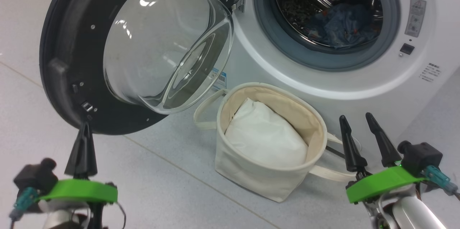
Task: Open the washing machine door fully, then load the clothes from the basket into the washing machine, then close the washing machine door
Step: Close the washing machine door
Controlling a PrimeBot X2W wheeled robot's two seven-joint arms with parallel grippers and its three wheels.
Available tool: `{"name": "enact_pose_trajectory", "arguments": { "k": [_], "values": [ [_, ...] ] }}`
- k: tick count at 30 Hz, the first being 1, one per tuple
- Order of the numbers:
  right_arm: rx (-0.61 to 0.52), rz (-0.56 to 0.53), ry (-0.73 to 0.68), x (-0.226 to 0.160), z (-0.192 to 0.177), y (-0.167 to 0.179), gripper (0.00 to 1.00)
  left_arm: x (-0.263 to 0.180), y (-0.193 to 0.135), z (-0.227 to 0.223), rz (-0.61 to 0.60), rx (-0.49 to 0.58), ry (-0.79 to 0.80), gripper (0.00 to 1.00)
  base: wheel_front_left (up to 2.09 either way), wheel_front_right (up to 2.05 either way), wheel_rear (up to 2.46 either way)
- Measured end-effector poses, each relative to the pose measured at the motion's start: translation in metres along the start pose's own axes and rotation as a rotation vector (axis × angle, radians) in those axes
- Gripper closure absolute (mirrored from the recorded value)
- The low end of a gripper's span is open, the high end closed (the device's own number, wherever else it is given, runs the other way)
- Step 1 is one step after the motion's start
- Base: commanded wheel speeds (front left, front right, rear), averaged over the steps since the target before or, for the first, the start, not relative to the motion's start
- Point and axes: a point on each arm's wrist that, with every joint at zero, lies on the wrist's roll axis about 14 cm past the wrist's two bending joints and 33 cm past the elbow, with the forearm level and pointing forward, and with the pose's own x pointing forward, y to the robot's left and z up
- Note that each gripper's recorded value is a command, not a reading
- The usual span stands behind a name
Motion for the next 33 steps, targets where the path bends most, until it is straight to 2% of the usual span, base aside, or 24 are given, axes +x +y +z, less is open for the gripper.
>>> {"name": "enact_pose_trajectory", "arguments": {
  "k": [5, 8, 12, 18, 21, 28, 33],
  "values": [
    [-0.009, -0.021, -0.001, -0.007, 0.002, -0.004, 0.0, 0.022, -0.013, 0.049, -0.025, -0.244, -0.147, 1.0, 0.0, 0.0, 0.0],
    [-0.011, -0.038, 0.0, -0.014, 0.003, -0.007, 0.0, 0.046, 0.001, 0.097, -0.019, -0.384, -0.236, 1.0, 0.0, 0.0, 0.0],
    [-0.014, -0.068, 0.003, -0.026, 0.002, -0.011, 0.0, 0.073, 0.029, 0.129, 0.025, -0.46, -0.247, 1.0, 0.0, 0.0, 0.0],
    [-0.032, -0.128, 0.001, -0.043, 0.006, -0.029, 0.0, 0.106, 0.052, 0.084, 0.183, -0.67, -0.018, 1.0, 0.0, 0.0, 0.0],
    [-0.04, -0.156, 0.004, -0.052, 0.006, -0.039, 0.0, 0.119, 0.055, 0.069, 0.236, -0.729, 0.065, 1.0, 0.0, 0.0, 0.0],
    [-0.047, -0.21, 0.017, -0.067, 0.003, -0.058, 0.0, 0.138, 0.051, 0.042, 0.275, -0.783, 0.221, 1.0, 0.0, 0.0, 0.0],
    [-0.054, -0.245, 0.017, -0.074, 0.004, -0.071, 0.0, 0.138, 0.034, 0.008, 0.224, -0.81, 0.445, 1.0, 0.0, 0.0, 0.0]
  ]
}}
